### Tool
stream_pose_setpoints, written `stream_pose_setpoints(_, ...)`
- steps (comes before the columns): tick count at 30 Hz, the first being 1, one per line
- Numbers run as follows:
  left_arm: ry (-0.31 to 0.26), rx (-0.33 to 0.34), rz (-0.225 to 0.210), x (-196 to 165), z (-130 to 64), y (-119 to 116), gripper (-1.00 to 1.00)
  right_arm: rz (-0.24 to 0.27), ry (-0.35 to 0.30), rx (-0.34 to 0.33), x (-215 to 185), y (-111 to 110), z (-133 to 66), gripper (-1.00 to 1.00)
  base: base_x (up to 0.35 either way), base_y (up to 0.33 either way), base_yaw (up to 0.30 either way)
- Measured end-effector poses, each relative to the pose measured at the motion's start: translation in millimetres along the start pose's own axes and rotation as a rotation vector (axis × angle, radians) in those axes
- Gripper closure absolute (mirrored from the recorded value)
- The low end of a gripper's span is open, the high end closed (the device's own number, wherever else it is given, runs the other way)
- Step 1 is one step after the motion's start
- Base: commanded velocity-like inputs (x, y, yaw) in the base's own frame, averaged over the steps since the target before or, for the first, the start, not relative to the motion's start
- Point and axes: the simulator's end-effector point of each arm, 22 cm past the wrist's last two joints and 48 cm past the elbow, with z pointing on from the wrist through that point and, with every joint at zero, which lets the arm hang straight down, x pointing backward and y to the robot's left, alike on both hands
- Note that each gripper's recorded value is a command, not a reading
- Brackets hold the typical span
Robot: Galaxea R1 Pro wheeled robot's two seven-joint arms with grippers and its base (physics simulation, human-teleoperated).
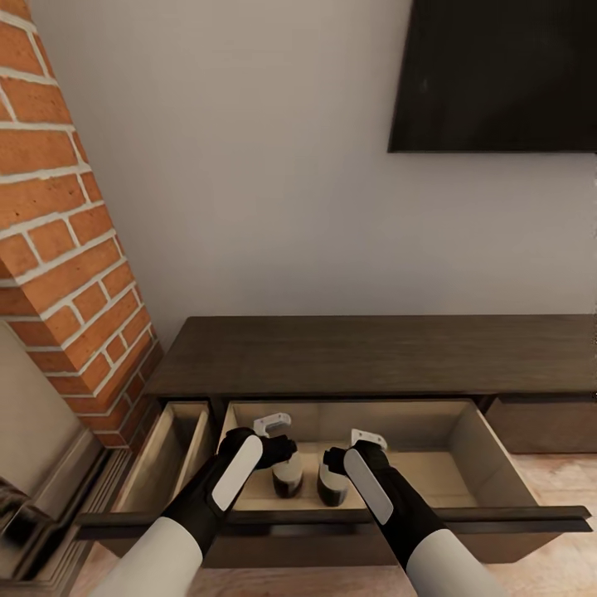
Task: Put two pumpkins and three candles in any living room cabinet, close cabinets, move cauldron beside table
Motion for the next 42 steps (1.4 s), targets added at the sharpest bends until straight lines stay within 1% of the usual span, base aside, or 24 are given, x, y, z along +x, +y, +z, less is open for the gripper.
stream_pose_setpoints(1, 0.022, 0.001, 0.009, 3.6, -1.7, 1.7, -1.00, -0.005, 0.005, -0.001, 0.0, 0.2, -1.8, -1.00, 0.000, 0.000, 0.000)
stream_pose_setpoints(3, 0.041, 0.002, 0.027, 6.7, -5.4, 0.8, -1.00, -0.010, 0.004, -0.002, -1.4, 0.7, -5.4, -1.00, 0.000, 0.000, 0.000)
stream_pose_setpoints(4, 0.065, 0.000, 0.041, 10.0, -7.5, 1.6, -1.00, -0.014, 0.008, -0.003, -2.5, 1.4, -7.8, -1.00, 0.000, 0.000, 0.000)
stream_pose_setpoints(7, 0.087, -0.003, 0.053, 10.1, -12.9, 1.4, -1.00, -0.019, 0.008, -0.006, -8.2, 3.8, -14.8, -1.00, 0.000, 0.000, 0.000)
stream_pose_setpoints(10, 0.099, -0.009, 0.055, 9.1, -17.0, 2.9, -1.00, -0.020, 0.008, -0.007, -13.5, 5.4, -21.0, -1.00, 0.000, 0.000, 0.000)
stream_pose_setpoints(18, 0.098, -0.022, 0.054, -3.8, -30.5, 5.8, -1.00, -0.044, 0.040, -0.007, -18.5, 7.9, -35.8, -1.00, -0.016, 0.000, 0.000)
stream_pose_setpoints(23, 0.095, -0.032, 0.053, -13.1, -39.1, 9.6, -1.00, -0.045, 0.046, -0.004, -24.0, 8.6, -44.1, -1.00, -0.077, 0.000, 0.000)
stream_pose_setpoints(27, 0.090, -0.053, 0.053, -22.0, -45.7, 21.4, -1.00, -0.043, 0.050, -0.002, -28.4, 9.2, -50.6, -1.00, -0.010, 0.000, 0.000)
stream_pose_setpoints(30, 0.089, -0.059, 0.053, -27.0, -50.8, 23.4, -1.00, -0.041, 0.052, -0.002, -32.0, 9.9, -55.4, -1.00, -0.003, 0.000, 0.000)
stream_pose_setpoints(42, 0.092, -0.061, 0.054, -41.6, -70.6, 15.8, -1.00, -0.041, 0.051, -0.004, -49.3, 14.1, -77.2, -1.00, 0.000, 0.000, 0.000)
